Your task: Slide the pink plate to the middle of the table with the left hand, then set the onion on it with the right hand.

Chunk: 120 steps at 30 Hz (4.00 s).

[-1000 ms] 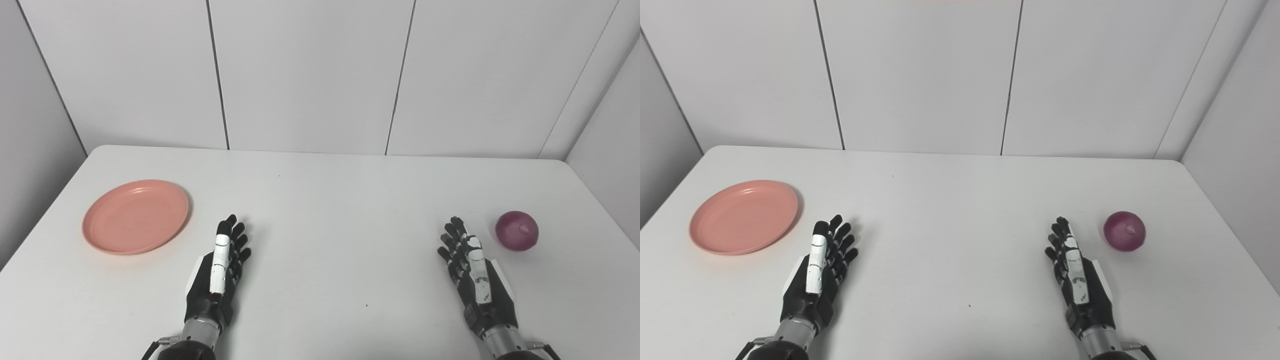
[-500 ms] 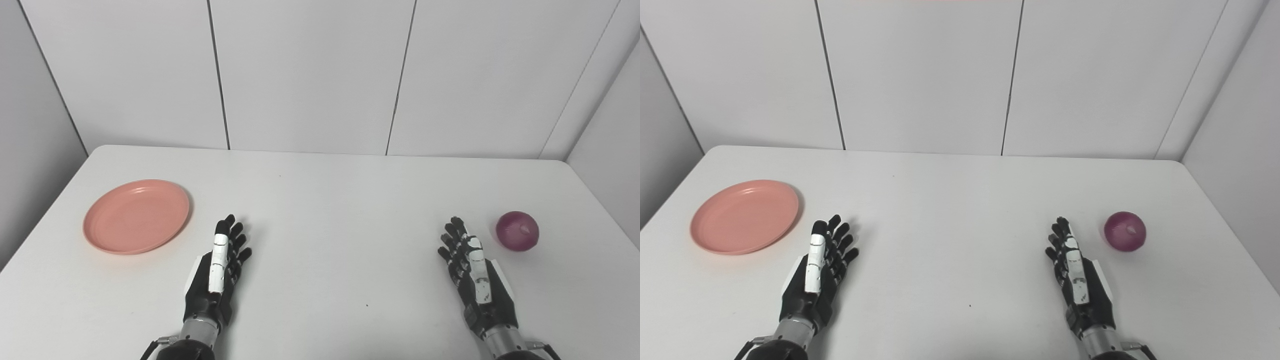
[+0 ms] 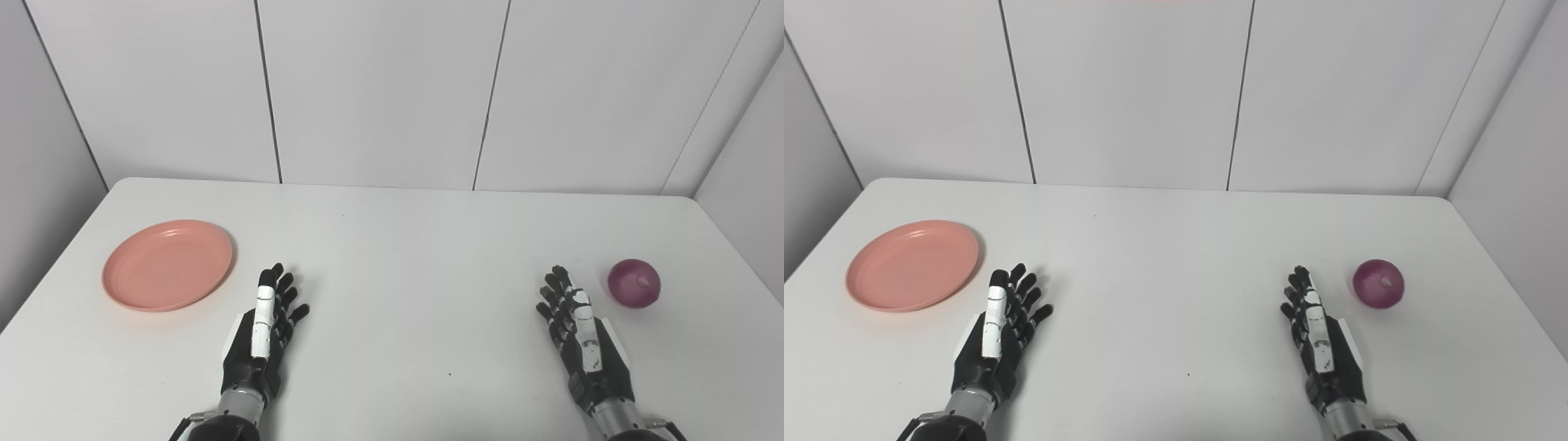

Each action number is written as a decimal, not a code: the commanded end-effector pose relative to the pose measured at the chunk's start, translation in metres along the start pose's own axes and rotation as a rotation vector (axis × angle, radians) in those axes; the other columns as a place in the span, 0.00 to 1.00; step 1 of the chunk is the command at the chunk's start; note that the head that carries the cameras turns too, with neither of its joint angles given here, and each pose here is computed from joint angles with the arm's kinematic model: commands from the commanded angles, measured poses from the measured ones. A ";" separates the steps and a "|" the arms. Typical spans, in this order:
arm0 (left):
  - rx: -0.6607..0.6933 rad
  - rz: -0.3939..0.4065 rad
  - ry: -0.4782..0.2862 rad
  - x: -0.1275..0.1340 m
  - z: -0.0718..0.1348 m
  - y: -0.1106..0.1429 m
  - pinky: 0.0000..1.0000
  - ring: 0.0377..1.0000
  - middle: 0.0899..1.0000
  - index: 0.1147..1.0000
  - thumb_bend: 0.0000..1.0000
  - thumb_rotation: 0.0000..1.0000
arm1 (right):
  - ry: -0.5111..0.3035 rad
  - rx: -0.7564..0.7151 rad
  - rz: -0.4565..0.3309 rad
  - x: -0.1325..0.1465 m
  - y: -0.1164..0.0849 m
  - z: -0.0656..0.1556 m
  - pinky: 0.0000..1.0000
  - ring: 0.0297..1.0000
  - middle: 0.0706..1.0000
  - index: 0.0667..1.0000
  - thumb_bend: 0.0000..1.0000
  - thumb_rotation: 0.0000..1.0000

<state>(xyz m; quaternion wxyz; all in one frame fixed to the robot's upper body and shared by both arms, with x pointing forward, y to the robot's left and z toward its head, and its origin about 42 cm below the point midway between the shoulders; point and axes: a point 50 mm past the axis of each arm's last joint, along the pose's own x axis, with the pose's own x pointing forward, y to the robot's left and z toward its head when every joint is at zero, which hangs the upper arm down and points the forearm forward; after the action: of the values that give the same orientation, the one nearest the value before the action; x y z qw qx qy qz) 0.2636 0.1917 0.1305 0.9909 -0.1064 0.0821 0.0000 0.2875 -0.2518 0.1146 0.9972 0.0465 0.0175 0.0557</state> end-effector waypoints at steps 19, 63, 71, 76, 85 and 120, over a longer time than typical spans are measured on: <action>-0.040 0.032 0.027 -0.004 -0.010 -0.008 1.00 1.00 1.00 1.00 0.75 1.00 | 0.001 0.012 0.017 0.003 -0.006 -0.002 1.00 1.00 1.00 1.00 0.92 1.00; -0.053 -0.004 -0.073 0.004 -0.009 -0.041 1.00 1.00 1.00 1.00 0.76 1.00 | 0.021 0.009 0.075 -0.002 -0.051 -0.029 1.00 1.00 1.00 1.00 0.89 1.00; -0.084 -0.039 -0.082 0.025 0.042 -0.030 1.00 1.00 1.00 1.00 0.79 1.00 | 0.019 0.010 0.064 -0.004 -0.045 -0.026 1.00 1.00 1.00 1.00 0.84 1.00; -0.091 -0.055 -0.165 0.041 0.078 -0.021 1.00 1.00 1.00 1.00 0.81 1.00 | 0.008 0.008 0.069 -0.005 -0.040 -0.023 1.00 1.00 1.00 1.00 0.84 1.00; -0.061 -0.098 -0.190 0.066 0.143 0.000 1.00 1.00 1.00 1.00 0.81 1.00 | 0.004 0.006 0.076 -0.006 -0.035 -0.018 1.00 1.00 1.00 1.00 0.82 1.00; 0.063 -0.045 -0.131 0.139 0.225 0.196 1.00 1.00 1.00 1.00 0.86 1.00 | 0.016 0.001 0.071 -0.009 -0.038 -0.015 1.00 1.00 1.00 1.00 0.73 1.00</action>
<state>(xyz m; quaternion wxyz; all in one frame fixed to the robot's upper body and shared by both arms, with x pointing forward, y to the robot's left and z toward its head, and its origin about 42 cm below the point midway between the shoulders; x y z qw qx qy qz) 0.4212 0.4262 0.2541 0.9943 -0.0813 0.0686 -0.0097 0.2901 -0.2904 0.1089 0.9953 0.0359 -0.0009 0.0897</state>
